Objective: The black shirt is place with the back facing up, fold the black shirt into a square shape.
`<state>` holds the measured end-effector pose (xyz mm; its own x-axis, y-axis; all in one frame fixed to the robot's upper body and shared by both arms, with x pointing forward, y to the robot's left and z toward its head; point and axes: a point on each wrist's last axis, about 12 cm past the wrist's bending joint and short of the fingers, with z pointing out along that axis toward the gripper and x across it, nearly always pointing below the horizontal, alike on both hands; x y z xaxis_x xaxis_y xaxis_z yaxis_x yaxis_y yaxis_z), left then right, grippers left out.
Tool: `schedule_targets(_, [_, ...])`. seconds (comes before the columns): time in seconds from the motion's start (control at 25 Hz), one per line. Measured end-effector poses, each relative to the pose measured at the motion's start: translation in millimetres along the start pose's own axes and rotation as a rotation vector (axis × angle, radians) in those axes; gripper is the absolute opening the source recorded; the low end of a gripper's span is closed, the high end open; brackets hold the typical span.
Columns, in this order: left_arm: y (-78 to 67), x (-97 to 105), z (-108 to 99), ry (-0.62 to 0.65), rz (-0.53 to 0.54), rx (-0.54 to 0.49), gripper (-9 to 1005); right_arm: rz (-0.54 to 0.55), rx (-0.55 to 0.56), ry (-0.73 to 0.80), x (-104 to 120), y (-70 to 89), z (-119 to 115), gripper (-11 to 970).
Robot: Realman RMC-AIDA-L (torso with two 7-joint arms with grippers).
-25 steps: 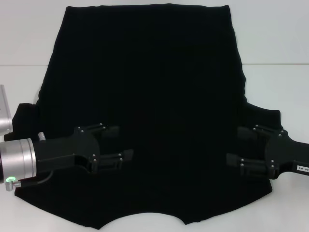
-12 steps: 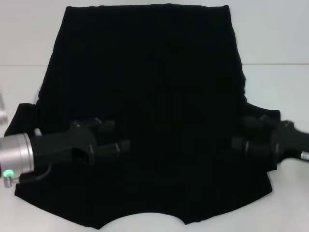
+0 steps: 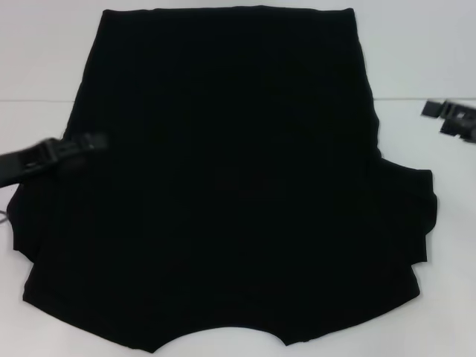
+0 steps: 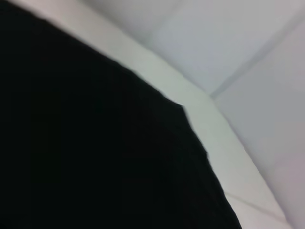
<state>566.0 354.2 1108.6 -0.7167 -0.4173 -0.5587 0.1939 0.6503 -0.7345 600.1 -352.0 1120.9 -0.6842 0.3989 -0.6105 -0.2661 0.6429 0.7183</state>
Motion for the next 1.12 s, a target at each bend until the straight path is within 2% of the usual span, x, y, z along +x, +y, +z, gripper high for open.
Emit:
schedule_targets(0.08, [4.0,-6.0,-12.1,0.020,-0.114,-0.045,708,0.054,0.024,0.011,-17.5,0.6,-6.3,882])
schedule_targets(0.16, [5.6,-8.7,-20.4,0.059,-0.154,-0.073,701,0.077,0.062,0.031,-34.7,0.9,-13.1,880])
schedule_targets(0.24, [6.4,-12.6,-30.6,0.083,-0.155,-0.095,695,0.071,0.109,0.060,-48.9,1.1,-18.5,879])
schedule_targets(0.36, [7.8,-17.1,-44.8,0.096,-0.157,-0.131,684,0.050,0.155,0.111,-58.0,2.2,-22.2,879])
schedule_targets(0.48, [11.8,-19.5,-55.6,0.094,-0.156,-0.182,674,0.025,0.161,0.128,-62.2,6.0,-23.8,879])
schedule_targets(0.72, [26.2,-22.2,-67.6,0.125,-0.114,-0.356,602,0.018,0.153,0.135,-62.2,8.3,-23.8,880])
schedule_targets(1.12, [30.9,-19.7,-54.3,0.200,-0.060,-0.454,557,0.026,0.140,0.141,-61.0,9.1,-25.1,880])
